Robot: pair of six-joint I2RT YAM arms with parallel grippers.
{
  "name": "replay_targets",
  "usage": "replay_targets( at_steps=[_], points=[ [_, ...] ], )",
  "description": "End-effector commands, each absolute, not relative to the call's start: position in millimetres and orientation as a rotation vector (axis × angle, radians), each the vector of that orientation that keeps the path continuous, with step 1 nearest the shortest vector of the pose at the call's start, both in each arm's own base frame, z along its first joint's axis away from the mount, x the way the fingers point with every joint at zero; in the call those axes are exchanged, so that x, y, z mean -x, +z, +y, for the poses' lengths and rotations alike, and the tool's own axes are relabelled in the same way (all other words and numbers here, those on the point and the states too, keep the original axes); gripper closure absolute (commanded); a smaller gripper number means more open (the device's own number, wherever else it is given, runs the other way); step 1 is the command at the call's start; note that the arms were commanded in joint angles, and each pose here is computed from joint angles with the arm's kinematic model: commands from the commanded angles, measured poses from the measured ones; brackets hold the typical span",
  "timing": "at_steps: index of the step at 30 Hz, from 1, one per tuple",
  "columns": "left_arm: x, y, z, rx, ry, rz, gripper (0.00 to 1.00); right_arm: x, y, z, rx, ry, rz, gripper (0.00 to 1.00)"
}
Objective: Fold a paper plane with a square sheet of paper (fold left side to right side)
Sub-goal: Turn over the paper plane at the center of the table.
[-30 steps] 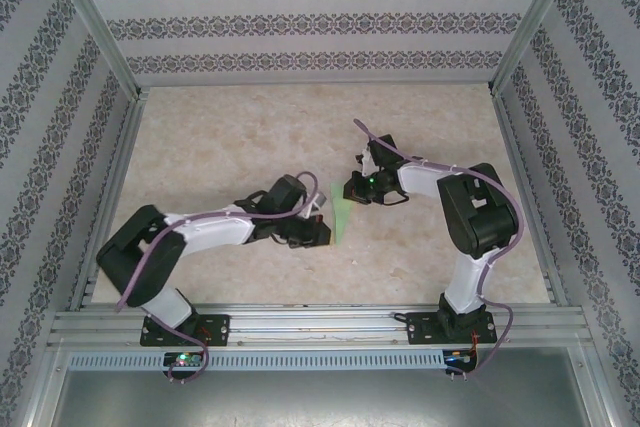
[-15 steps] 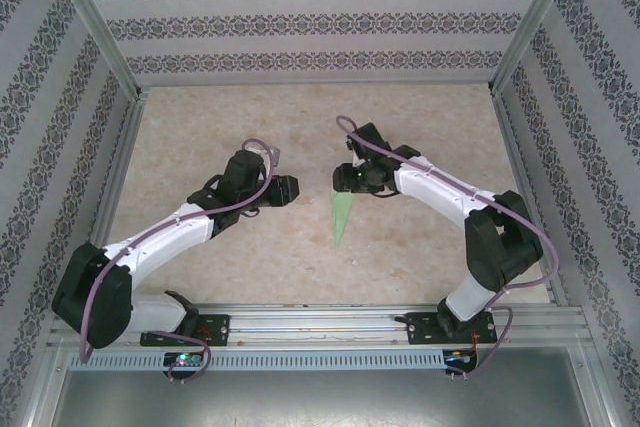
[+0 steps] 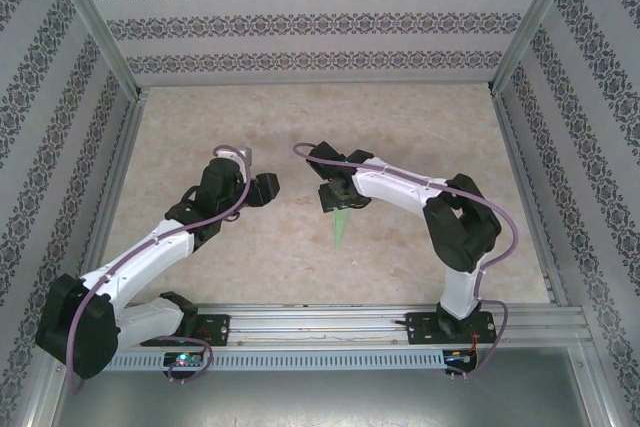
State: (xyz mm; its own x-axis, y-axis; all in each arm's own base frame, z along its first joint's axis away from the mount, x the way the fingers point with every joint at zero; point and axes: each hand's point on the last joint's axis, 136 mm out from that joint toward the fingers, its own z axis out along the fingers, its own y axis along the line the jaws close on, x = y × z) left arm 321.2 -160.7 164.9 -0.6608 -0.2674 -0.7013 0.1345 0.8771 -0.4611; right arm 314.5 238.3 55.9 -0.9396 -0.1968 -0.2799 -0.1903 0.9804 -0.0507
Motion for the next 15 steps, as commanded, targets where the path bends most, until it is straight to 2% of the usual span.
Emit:
replay_targets(
  at_steps=[1,8,15],
  points=[
    [-323,169,-152,0.118,-0.607,2.179,0.38,-319,52,237,0.260,-0.095,2.846,0.39],
    [-321,168,-151,0.117,-0.615,2.188,0.37,-320,35,240,0.250,-0.107,2.874,0.44],
    [-320,167,-151,0.115,-0.616,2.196,0.37,-317,24,237,0.242,-0.125,2.893,0.54]
  ],
)
